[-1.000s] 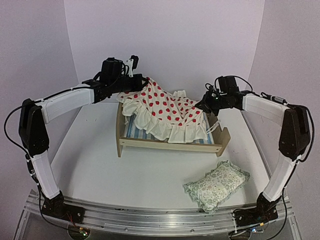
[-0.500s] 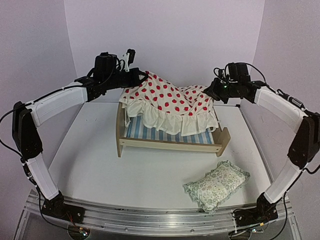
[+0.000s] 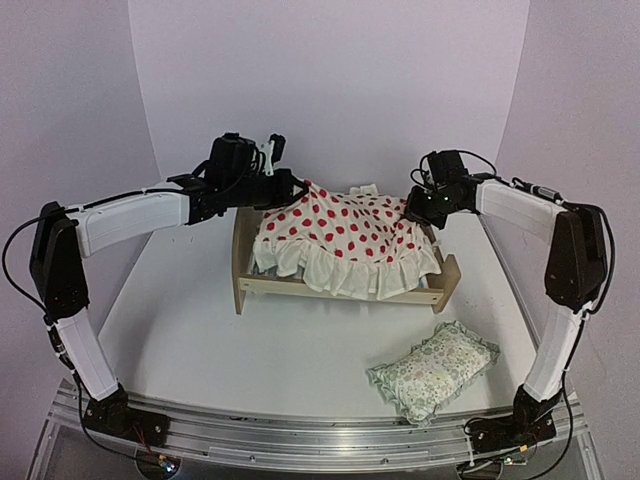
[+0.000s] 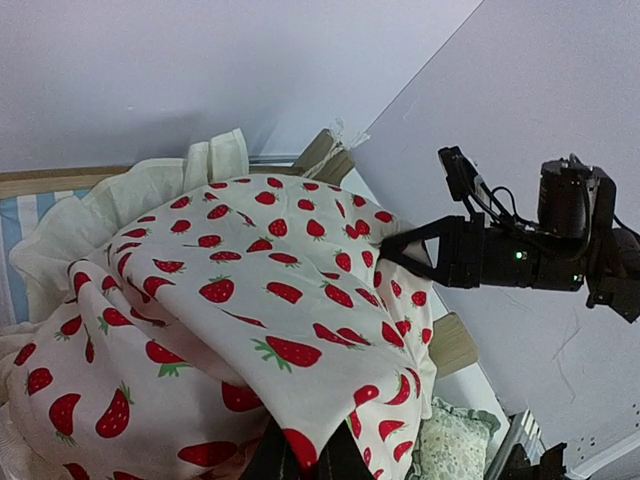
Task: Set up the pet bed
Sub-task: Place the mattress on the bed frame.
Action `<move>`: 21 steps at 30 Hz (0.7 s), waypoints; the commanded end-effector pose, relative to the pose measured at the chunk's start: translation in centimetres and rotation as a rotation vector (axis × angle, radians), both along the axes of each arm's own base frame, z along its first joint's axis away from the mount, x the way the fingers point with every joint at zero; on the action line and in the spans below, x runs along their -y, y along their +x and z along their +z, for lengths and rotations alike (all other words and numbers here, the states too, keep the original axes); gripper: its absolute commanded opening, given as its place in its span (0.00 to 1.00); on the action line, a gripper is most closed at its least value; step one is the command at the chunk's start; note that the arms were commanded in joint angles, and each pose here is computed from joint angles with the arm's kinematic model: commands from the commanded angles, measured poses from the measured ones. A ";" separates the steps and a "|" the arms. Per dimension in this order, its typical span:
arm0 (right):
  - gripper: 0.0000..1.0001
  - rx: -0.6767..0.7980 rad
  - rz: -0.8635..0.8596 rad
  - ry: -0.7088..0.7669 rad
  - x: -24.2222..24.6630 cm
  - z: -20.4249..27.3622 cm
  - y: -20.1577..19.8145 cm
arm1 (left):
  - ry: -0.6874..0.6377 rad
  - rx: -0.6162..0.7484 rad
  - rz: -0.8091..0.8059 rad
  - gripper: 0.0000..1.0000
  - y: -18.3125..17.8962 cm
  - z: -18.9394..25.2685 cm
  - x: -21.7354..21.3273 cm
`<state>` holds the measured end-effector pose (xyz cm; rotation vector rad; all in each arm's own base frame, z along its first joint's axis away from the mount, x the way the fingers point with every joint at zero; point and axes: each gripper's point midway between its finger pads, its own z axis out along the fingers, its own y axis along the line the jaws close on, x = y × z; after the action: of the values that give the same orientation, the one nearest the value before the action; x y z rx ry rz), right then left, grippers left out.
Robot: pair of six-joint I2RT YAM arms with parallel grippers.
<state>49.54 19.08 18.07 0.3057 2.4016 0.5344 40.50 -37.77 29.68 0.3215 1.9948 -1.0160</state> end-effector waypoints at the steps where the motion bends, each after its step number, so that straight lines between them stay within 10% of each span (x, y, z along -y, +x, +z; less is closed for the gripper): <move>1: 0.00 0.073 -0.002 -0.011 -0.2 2.4 2.0 | 0.025 0.041 0.065 0.07 0.7 0.8 0.4; 4: 0.10 0.055 0.023 0.016 -0.8 2.1 1.5 | 0.085 0.092 0.142 0.07 2.4 1.4 -0.4; 11: 0.66 0.096 0.113 0.064 -1.6 5.4 -1.0 | 0.130 0.106 0.191 0.08 3.3 1.4 -1.0; 21: 0.74 0.176 0.388 0.025 -9.3 7.9 -11.6 | 0.171 0.055 0.232 0.09 3.8 -1.3 -3.1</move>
<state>43.39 23.61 24.96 0.0382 2.3197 0.6884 43.65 -36.31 27.79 0.2397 2.0322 -0.7033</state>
